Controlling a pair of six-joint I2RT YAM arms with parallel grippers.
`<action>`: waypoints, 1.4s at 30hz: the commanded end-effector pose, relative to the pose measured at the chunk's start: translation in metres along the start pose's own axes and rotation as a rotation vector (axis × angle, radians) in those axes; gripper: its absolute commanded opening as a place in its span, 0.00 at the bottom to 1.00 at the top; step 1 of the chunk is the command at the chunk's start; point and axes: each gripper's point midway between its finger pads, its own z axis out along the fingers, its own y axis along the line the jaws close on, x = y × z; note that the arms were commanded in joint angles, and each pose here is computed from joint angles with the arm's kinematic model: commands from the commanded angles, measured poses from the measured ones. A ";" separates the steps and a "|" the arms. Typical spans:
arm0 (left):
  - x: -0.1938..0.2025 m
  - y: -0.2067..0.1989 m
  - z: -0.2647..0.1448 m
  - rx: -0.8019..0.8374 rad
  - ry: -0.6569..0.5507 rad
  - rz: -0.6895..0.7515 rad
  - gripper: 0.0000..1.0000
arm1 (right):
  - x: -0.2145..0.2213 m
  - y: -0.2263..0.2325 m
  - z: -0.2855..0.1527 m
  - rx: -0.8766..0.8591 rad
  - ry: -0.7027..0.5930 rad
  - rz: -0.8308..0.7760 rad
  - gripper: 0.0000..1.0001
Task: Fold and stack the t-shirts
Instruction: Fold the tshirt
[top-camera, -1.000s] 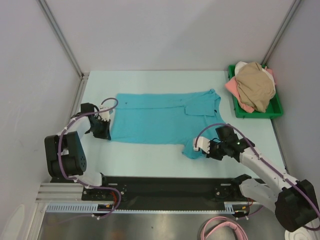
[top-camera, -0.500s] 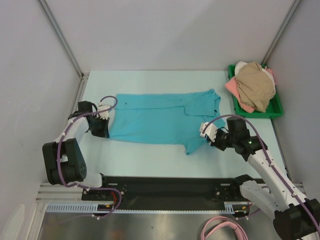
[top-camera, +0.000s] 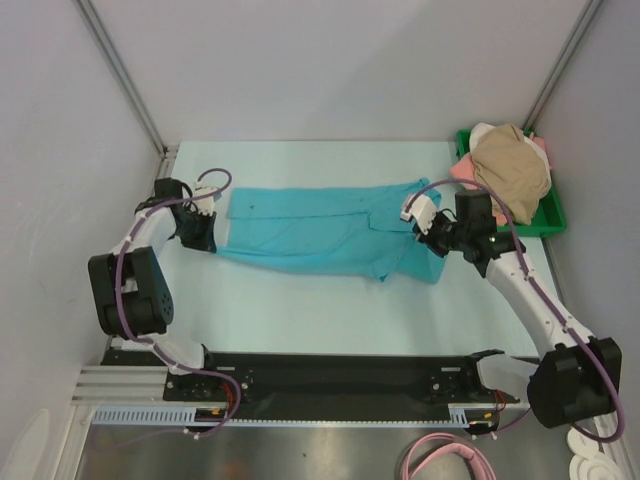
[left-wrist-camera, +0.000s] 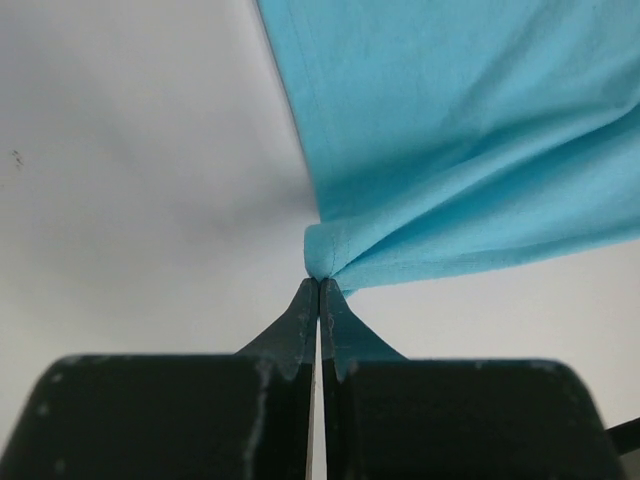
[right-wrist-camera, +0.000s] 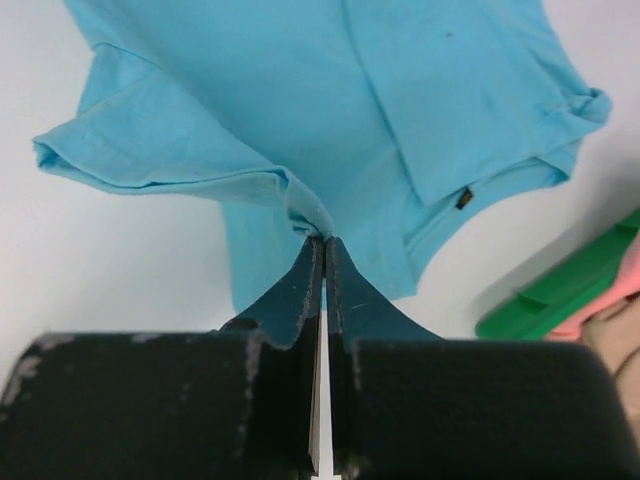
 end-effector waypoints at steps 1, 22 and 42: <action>-0.024 0.004 -0.003 0.017 -0.035 0.024 0.00 | -0.035 -0.046 -0.001 0.104 -0.083 -0.015 0.00; -0.133 0.032 0.032 -0.046 -0.078 0.054 0.00 | -0.039 -0.167 0.082 0.182 -0.062 0.054 0.00; -0.131 -0.031 0.023 -0.076 -0.182 0.217 0.73 | -0.042 -0.117 0.105 0.008 -0.077 0.303 0.50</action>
